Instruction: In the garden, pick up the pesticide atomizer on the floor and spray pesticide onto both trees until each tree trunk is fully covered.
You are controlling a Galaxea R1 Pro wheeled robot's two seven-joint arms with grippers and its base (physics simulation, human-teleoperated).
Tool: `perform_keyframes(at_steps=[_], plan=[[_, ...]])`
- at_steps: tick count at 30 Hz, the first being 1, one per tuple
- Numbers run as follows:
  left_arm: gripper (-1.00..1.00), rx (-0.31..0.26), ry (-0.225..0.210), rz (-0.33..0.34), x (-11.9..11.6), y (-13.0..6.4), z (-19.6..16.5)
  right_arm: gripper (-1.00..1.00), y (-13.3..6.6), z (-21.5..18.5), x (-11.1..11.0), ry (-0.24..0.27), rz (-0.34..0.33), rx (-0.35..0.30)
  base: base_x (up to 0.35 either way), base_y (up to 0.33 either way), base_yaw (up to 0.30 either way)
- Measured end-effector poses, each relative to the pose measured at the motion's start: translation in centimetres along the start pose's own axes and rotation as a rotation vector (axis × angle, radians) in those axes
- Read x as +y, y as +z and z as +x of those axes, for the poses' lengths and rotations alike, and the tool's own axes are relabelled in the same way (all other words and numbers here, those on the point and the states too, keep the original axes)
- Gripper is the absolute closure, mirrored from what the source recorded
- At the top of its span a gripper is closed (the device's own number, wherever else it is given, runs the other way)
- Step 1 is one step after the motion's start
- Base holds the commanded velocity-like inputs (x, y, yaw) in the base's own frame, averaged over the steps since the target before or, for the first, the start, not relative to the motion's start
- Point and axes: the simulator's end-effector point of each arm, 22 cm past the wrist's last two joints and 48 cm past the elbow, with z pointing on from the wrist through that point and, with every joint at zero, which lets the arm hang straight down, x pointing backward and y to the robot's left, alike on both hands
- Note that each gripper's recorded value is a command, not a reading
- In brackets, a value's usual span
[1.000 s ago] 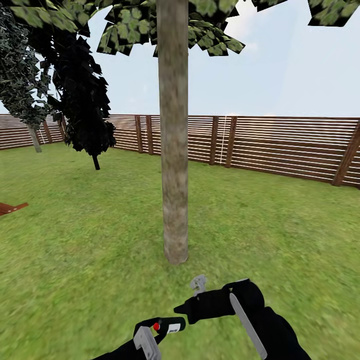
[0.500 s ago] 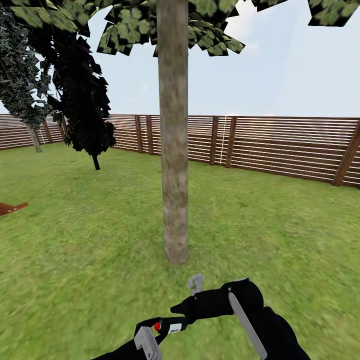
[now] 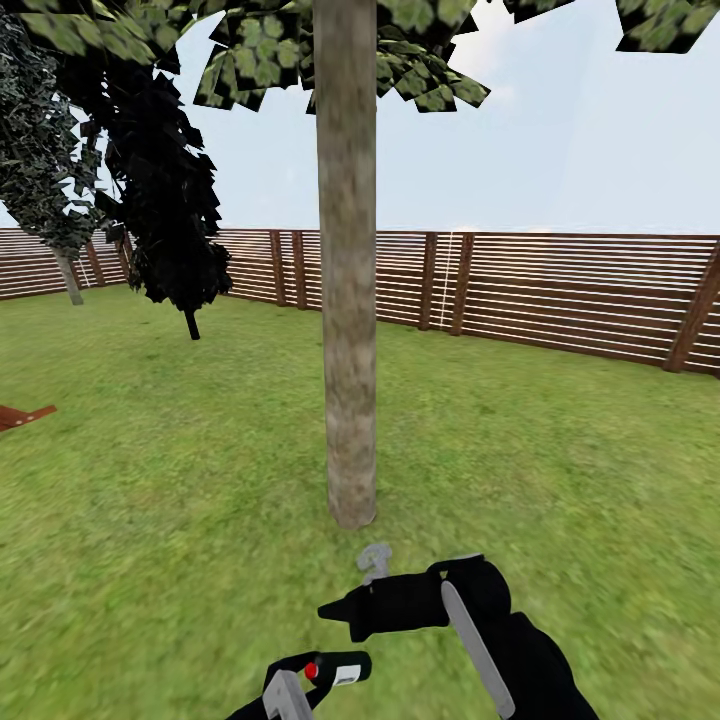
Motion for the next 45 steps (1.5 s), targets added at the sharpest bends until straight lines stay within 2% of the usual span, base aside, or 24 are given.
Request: perform_keyframes(at_steps=[30, 36, 45], plan=[[1.00, -0.001, -0.002, 0.000, 0.1, 0.0, 0.0, 1.00, 0.7, 0.8, -0.1, -0.025, 0.022, 0.035, 0.000, 0.000, 0.000], [1.00, -0.001, -0.003, -0.001, 0.1, 0.0, 0.0, 1.00, 1.3, 2.0, -0.6, -0.069, 0.064, 0.084, 0.000, 0.000, 0.000], [1.00, -0.001, -0.002, -0.001, 0.1, -0.1, 0.0, 1.00, 1.5, 2.3, -0.8, -0.074, 0.073, 0.094, 0.000, 0.000, 0.000]])
